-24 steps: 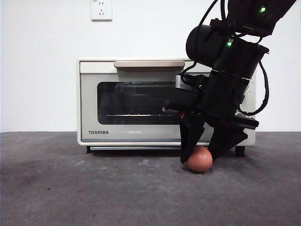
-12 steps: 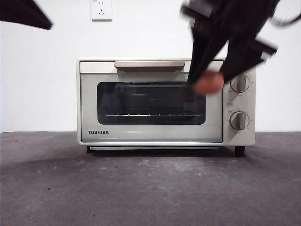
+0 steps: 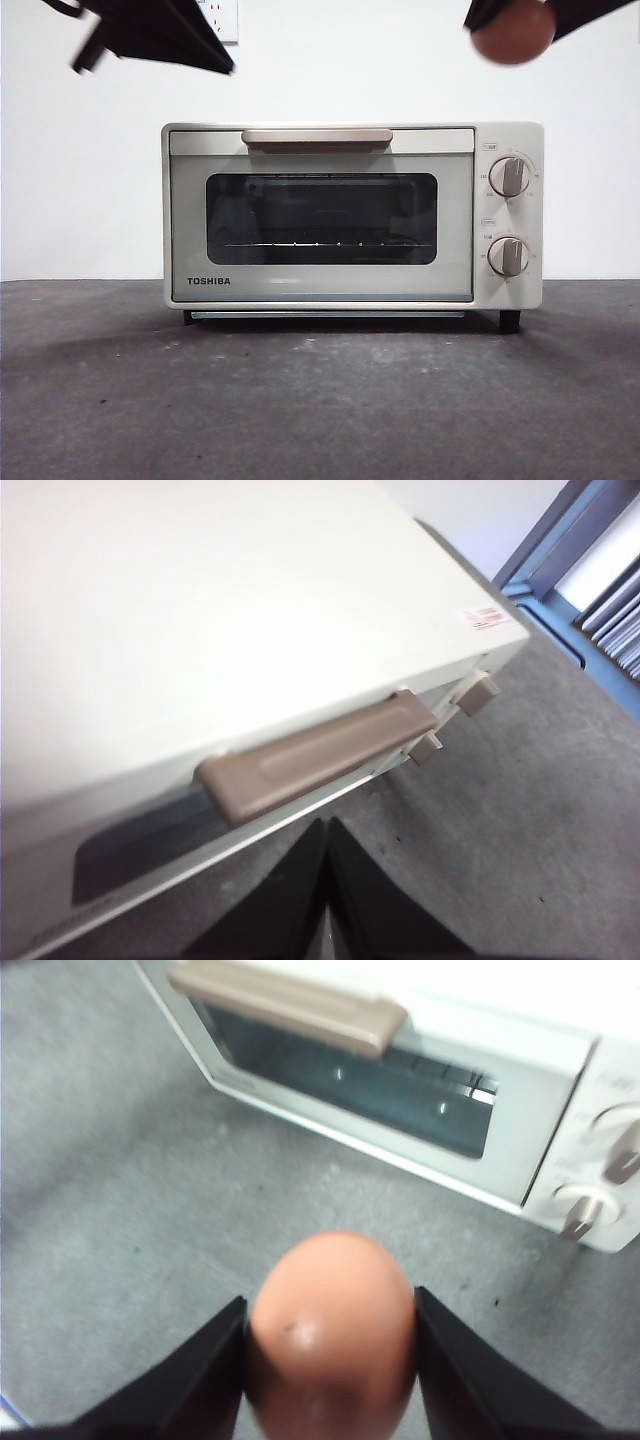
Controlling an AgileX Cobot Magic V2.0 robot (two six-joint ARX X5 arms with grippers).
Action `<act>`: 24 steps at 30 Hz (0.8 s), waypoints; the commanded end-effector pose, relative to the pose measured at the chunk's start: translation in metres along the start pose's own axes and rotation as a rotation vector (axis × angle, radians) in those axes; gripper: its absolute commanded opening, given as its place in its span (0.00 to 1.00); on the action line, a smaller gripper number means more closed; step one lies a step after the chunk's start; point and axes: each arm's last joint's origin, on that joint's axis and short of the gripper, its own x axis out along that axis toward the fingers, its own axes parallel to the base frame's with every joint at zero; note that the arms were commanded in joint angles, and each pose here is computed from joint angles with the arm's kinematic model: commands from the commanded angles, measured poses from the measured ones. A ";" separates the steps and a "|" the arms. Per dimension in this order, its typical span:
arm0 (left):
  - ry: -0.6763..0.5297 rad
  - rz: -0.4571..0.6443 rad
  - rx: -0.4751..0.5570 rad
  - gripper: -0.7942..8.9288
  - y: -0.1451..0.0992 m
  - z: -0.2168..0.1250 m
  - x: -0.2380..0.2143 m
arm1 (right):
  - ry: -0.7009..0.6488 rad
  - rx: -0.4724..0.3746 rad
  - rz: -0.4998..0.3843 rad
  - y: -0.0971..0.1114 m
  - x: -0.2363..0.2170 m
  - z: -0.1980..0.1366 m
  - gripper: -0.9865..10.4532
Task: Eggoven
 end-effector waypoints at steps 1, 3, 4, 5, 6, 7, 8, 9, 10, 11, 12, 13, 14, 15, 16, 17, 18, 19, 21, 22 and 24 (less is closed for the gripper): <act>0.000 -0.007 0.034 0.09 0.000 0.012 0.017 | -0.026 -0.021 0.007 0.002 -0.009 0.001 0.09; 0.012 -0.007 0.036 0.09 0.001 0.016 0.029 | -0.042 -0.023 0.010 0.003 -0.016 0.000 0.09; 0.015 -0.006 0.038 0.09 0.002 0.018 0.033 | -0.048 -0.023 0.011 0.003 -0.018 -0.001 0.09; 0.017 0.000 0.043 0.09 0.002 0.019 0.038 | -0.054 -0.024 0.013 0.003 -0.021 -0.001 0.09; 0.022 0.008 0.049 0.09 0.002 0.020 0.044 | -0.059 -0.026 0.014 0.003 -0.024 -0.002 0.09; 0.026 0.012 0.057 0.09 0.002 0.021 0.048 | -0.065 -0.028 0.015 0.003 -0.026 -0.002 0.09; 0.031 0.010 0.059 0.09 0.002 0.022 0.052 | -0.070 -0.029 0.016 0.003 -0.028 -0.003 0.09; 0.036 0.009 0.060 0.09 0.002 0.022 0.056 | -0.076 -0.029 0.016 0.004 -0.030 -0.003 0.09; 0.043 0.007 0.061 0.09 0.002 0.021 0.060 | -0.080 -0.029 0.014 0.003 -0.031 -0.003 0.09; 0.049 0.008 0.061 0.09 0.002 0.020 0.064 | -0.086 -0.029 0.009 0.003 -0.032 -0.003 0.09; 0.057 0.008 0.061 0.09 0.001 0.019 0.067 | -0.092 -0.030 0.001 0.003 -0.033 -0.004 0.09; 0.063 0.006 0.063 0.09 0.001 0.018 0.070 | -0.093 -0.030 -0.002 0.003 -0.034 -0.004 0.09; 0.070 0.004 0.065 0.09 0.000 0.017 0.073 | -0.095 -0.030 -0.002 0.003 -0.035 -0.004 0.09; 0.078 0.004 0.065 0.09 0.000 0.015 0.076 | -0.096 -0.030 -0.002 0.003 -0.035 -0.004 0.09; 0.082 0.007 0.068 0.09 0.000 0.014 0.077 | -0.096 -0.030 -0.001 0.003 -0.035 -0.004 0.09; 0.086 0.020 0.073 0.09 0.000 0.012 0.079 | -0.096 -0.030 -0.001 0.003 -0.035 -0.004 0.09; 0.088 0.035 0.079 0.09 0.000 0.011 0.081 | -0.096 -0.030 -0.001 0.003 -0.035 -0.004 0.09; 0.090 0.045 0.088 0.09 -0.001 0.010 0.082 | -0.095 -0.030 -0.001 0.003 -0.035 -0.004 0.09; 0.098 0.044 0.094 0.09 -0.001 0.008 0.085 | -0.090 -0.031 -0.002 0.003 -0.035 -0.005 0.09; 0.102 0.044 0.092 0.09 -0.001 0.008 0.085 | -0.089 -0.031 -0.002 0.003 -0.035 -0.005 0.09; 0.119 0.044 0.089 0.09 -0.002 0.006 0.086 | -0.084 -0.031 -0.003 0.003 -0.035 -0.005 0.09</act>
